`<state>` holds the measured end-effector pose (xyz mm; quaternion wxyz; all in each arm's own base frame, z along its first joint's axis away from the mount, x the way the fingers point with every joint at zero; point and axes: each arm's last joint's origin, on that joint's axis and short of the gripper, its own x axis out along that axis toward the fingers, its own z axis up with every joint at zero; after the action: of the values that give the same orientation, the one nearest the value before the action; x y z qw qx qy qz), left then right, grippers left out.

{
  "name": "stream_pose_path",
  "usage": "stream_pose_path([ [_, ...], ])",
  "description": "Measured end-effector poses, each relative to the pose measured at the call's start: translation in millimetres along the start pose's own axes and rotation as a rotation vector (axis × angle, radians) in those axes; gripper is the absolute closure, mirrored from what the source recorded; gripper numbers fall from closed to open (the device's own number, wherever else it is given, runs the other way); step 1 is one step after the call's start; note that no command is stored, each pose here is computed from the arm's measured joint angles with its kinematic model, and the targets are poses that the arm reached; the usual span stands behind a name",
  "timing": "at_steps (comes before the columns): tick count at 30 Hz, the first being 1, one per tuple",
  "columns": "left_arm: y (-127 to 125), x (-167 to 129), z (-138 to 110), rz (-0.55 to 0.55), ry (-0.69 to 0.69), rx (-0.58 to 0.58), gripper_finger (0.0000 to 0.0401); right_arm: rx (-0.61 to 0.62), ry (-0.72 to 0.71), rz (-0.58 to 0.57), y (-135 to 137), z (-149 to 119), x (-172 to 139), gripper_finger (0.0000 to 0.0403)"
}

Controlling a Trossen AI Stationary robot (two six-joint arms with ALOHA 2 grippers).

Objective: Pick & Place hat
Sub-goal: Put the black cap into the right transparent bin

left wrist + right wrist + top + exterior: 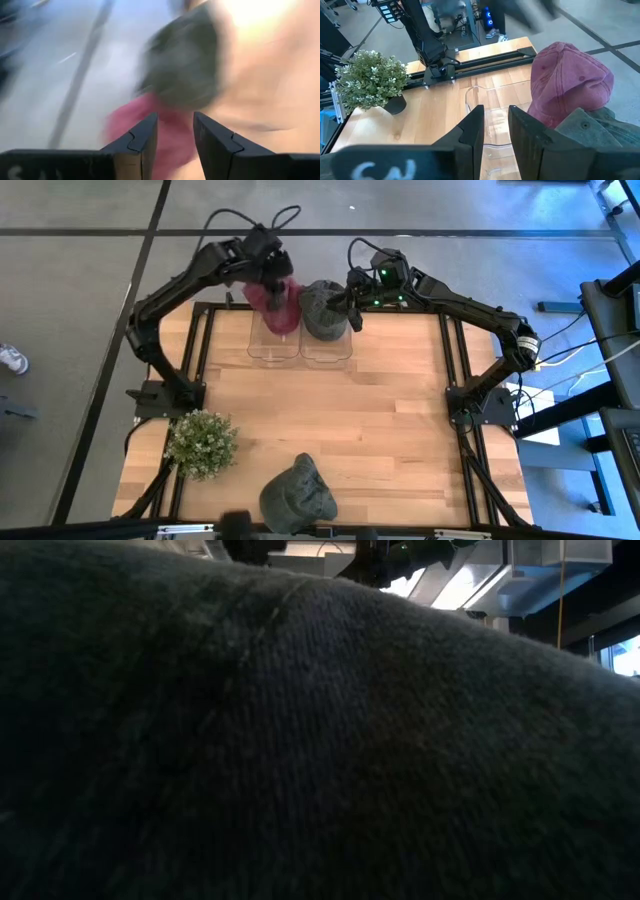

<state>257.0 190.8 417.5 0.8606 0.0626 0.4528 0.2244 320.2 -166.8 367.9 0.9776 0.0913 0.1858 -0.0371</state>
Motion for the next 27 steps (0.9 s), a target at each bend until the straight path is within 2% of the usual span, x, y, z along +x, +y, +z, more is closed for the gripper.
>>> stream_pose_path([
  [3,-13,-12,4,-0.242,-0.125,0.017,0.0281,0.000,0.000,0.000,0,0,0,0.0313],
  [6,-26,-18,8,-0.387,-0.191,0.033,0.0283,0.003,0.007,0.020,2,-1,1,0.0313],
  [12,-58,-11,20,-0.519,-0.185,0.059,0.0274,0.014,0.181,0.077,19,-18,5,0.0313],
  [17,-94,1,29,-0.608,-0.137,0.131,0.0261,0.011,0.368,-0.036,53,-36,14,0.0313],
  [21,-126,8,27,-0.689,-0.032,0.192,0.0255,-0.002,0.456,-0.120,88,-46,19,0.0313],
  [27,-171,12,14,-0.806,0.163,0.313,0.0257,0.047,0.544,-0.086,134,-80,19,0.0313],
])
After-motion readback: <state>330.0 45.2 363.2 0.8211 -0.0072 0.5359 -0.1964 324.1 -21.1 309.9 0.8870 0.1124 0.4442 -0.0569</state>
